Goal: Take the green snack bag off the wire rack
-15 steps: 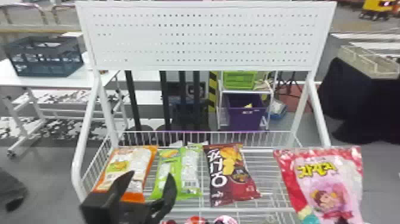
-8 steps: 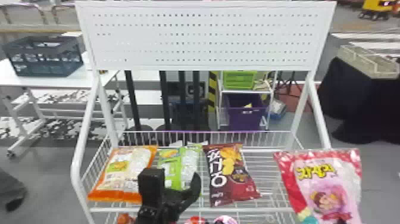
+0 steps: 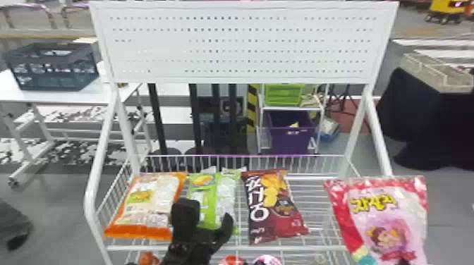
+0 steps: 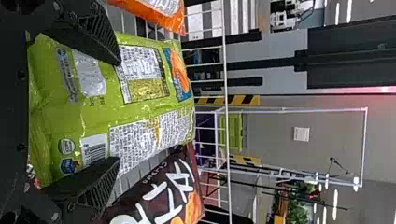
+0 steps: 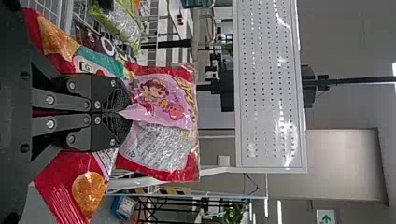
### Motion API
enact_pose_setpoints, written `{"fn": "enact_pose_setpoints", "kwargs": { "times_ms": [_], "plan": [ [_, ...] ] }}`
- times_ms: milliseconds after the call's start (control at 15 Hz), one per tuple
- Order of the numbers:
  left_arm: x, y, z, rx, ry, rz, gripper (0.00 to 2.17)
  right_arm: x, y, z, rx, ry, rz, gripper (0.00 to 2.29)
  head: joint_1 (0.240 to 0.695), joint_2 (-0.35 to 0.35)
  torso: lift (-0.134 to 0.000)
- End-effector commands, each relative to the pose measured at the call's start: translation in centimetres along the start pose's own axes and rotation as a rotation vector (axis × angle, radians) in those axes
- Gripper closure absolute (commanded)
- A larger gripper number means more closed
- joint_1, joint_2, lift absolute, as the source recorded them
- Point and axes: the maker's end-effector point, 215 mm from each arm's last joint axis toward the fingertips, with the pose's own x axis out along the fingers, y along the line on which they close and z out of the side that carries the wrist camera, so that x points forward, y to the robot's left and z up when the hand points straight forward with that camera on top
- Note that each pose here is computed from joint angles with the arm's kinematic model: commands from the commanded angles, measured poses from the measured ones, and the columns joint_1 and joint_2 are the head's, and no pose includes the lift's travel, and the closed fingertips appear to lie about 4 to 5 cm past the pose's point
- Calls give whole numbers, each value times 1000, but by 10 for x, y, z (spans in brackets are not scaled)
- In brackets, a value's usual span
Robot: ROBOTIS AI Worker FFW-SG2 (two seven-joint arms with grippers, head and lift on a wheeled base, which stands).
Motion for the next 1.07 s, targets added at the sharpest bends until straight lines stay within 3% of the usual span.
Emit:
{"fn": "enact_pose_setpoints", "kwargs": {
  "times_ms": [0,133,267,333,733,1000],
  "plan": [
    [0,-3,-4,10,14,-7,927,-1,1,1,0,1,1,2175,499,0,0],
    [-1,-1,-5,9,20,9,1744,-2,0,2,-2,0,0,2175,499,0,0],
    [-2,1,-9,14,35,12,1855,-1,0,4,-3,-3,1,2175,499,0,0],
    [-3,4,-10,14,34,17,2064,-1,0,4,-3,-3,1,2175,499,0,0],
    [-15,2,-7,1,19,20,2067,-1,0,4,-3,-3,2,2175,499,0,0],
    [-67,8,43,-38,-113,24,2067,0,0,3,-2,-4,1,2175,499,0,0]
  ]
}}
